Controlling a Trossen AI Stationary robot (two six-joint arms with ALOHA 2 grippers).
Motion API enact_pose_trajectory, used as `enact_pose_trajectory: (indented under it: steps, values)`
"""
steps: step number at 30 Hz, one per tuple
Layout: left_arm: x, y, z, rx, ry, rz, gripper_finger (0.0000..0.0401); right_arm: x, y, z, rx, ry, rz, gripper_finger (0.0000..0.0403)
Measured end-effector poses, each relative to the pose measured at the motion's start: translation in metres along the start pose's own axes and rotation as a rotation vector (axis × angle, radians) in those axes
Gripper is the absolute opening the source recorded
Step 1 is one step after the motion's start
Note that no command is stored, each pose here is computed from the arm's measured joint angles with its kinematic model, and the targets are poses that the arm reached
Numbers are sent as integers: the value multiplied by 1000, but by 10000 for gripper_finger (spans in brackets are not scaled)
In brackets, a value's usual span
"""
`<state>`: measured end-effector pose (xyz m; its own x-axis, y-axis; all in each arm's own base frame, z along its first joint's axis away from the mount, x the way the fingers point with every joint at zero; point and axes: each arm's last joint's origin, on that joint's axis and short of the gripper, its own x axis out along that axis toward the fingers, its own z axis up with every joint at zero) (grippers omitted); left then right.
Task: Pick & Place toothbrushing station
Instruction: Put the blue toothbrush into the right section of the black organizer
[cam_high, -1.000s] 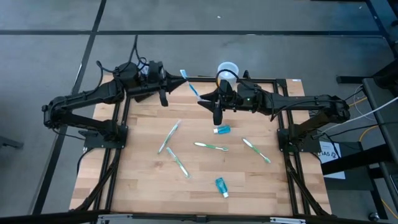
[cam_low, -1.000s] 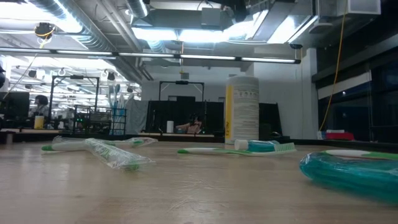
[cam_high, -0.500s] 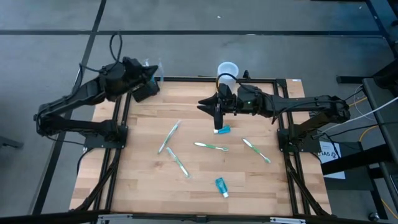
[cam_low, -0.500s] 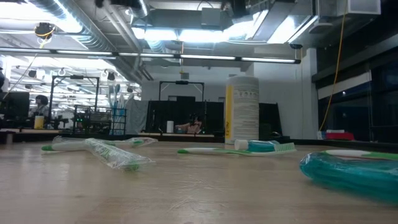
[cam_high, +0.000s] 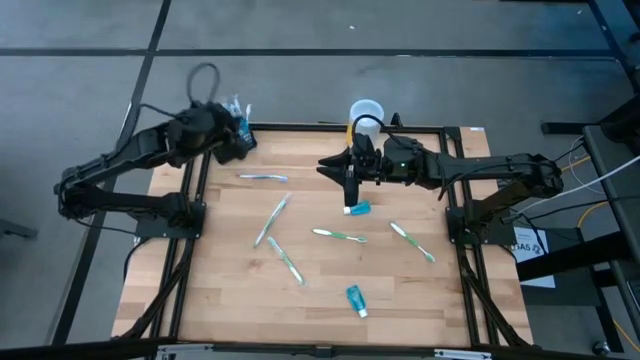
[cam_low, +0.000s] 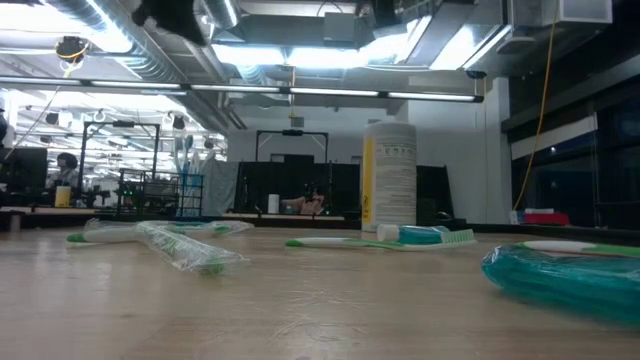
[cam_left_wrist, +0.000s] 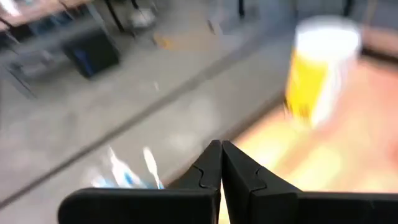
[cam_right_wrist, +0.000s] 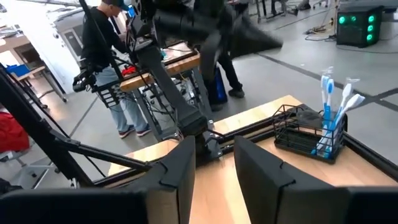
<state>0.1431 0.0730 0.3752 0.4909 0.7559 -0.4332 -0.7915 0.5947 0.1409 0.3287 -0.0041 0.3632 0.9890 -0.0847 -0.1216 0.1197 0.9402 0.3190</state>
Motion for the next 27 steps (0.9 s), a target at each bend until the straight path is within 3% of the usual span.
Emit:
enact_pose_trajectory:
  steps: [4,8,11,18,23,27]
  values:
    - [12,-8,-17,79,218,-87,16,0,-1,-4,16,38,-13,113]
    - [27,-22,-21,119,314,-209,64,0,-1,-3,20,33,0,113]
    - [46,-37,-26,237,395,-299,115,0,0,-3,21,33,5,113]
    - [109,-65,-46,511,558,-337,214,0,2,-1,56,18,42,113]
    - [163,-80,-68,548,650,-411,219,-1,9,-2,70,10,60,113]
    - [195,-76,-88,518,758,-450,209,-6,16,-1,72,-8,54,113]
